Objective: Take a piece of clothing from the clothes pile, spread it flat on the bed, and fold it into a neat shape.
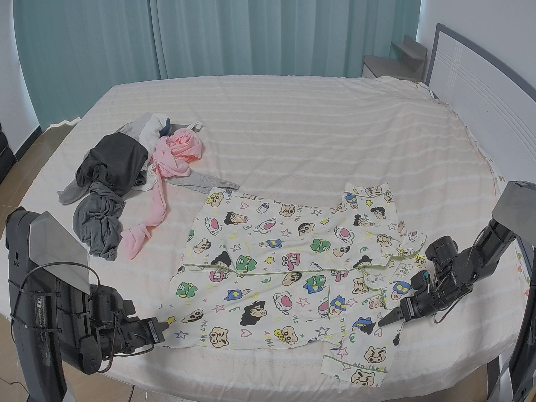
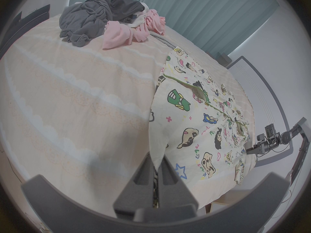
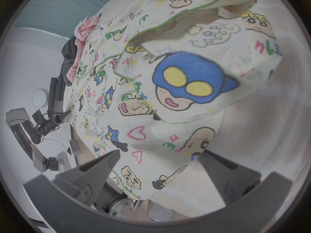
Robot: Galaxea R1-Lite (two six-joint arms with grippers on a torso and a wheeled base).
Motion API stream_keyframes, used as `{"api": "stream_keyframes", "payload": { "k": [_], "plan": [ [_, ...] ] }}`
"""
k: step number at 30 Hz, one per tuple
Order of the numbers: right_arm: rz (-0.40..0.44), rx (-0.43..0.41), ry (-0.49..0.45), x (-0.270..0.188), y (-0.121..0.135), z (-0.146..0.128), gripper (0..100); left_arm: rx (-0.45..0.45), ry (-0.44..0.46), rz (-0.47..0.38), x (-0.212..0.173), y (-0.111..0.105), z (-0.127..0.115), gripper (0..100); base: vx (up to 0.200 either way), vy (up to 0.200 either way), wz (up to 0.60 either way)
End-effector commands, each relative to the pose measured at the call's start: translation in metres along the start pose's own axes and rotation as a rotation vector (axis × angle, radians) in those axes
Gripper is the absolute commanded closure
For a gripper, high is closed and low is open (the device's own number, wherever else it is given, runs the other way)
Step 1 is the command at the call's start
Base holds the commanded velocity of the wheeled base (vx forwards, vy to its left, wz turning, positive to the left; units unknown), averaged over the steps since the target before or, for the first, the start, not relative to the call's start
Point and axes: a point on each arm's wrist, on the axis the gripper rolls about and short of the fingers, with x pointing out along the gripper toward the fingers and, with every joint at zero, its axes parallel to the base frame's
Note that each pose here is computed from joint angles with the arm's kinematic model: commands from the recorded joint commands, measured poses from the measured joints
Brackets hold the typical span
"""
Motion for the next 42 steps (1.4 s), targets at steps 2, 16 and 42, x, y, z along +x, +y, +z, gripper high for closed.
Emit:
{"api": "stream_keyframes", "payload": {
  "k": [2,16,42],
  "plan": [
    [-0.007,0.013,0.001,0.001,0.002,0.001,100,0.005,-0.013,-0.008,0.0,-0.001,0.001,100,0.0,0.0,0.0],
    [-0.028,0.044,-0.01,-0.015,-0.005,-0.007,100,0.006,0.0,-0.001,-0.005,-0.001,-0.002,100,0.0,0.0,0.0],
    [-0.146,0.033,0.156,-0.021,-0.007,-0.018,100,0.118,0.076,0.043,-0.017,0.01,-0.015,100,0.0,0.0,0.0]
  ]
}}
